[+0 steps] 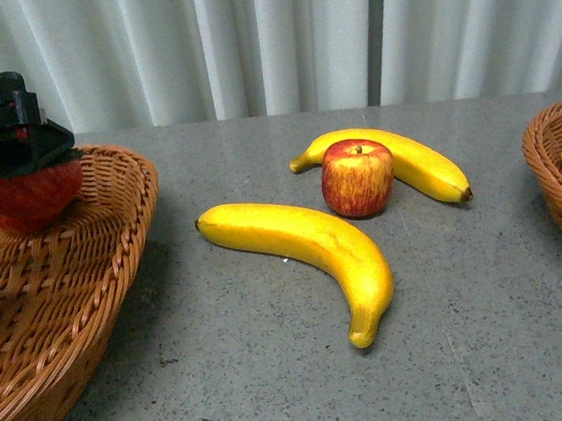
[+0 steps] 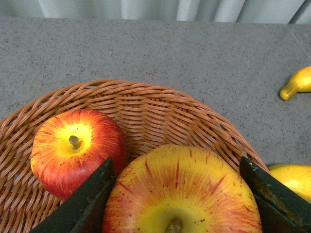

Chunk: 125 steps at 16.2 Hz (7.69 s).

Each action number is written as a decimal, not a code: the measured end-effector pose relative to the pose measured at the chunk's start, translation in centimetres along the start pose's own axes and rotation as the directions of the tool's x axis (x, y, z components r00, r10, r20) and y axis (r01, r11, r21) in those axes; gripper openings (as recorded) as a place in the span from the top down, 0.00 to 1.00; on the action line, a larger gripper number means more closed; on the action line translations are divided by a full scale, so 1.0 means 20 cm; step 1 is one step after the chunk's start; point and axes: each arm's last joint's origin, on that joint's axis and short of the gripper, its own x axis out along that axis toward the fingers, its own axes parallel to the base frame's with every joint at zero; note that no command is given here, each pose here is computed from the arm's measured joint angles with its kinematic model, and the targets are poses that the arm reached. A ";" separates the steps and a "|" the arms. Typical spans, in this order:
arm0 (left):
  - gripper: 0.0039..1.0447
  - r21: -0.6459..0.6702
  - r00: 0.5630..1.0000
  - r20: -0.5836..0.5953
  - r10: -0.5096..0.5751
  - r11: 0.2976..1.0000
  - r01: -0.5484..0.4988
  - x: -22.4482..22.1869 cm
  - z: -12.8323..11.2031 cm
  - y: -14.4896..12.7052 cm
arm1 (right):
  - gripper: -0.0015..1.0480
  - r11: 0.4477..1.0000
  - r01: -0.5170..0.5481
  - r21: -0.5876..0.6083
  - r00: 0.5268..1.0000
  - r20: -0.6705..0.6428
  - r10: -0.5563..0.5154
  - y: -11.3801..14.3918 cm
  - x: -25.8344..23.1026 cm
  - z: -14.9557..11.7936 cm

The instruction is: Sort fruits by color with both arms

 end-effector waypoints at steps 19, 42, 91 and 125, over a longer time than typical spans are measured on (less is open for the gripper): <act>0.06 0.354 0.894 -0.012 -0.448 0.835 0.422 0.39 0.25 -0.81 | 0.06 1.000 0.000 0.000 1.000 0.000 0.000 0.00 0.00 0.00; 0.31 0.454 0.868 -0.251 -0.429 0.739 0.497 0.63 -0.03 -0.96 | 0.06 1.000 0.000 0.000 1.000 0.000 0.000 0.00 0.00 0.00; 0.06 -0.012 0.925 0.353 0.144 0.989 -0.149 -0.78 -0.13 -0.04 | 0.06 1.000 0.002 -0.001 1.000 0.000 -0.002 0.00 0.00 0.00; 0.99 0.002 0.881 0.450 0.146 0.986 -0.165 -0.94 -0.72 -0.13 | 0.06 1.000 0.002 -0.001 1.000 0.000 -0.002 0.00 0.00 0.00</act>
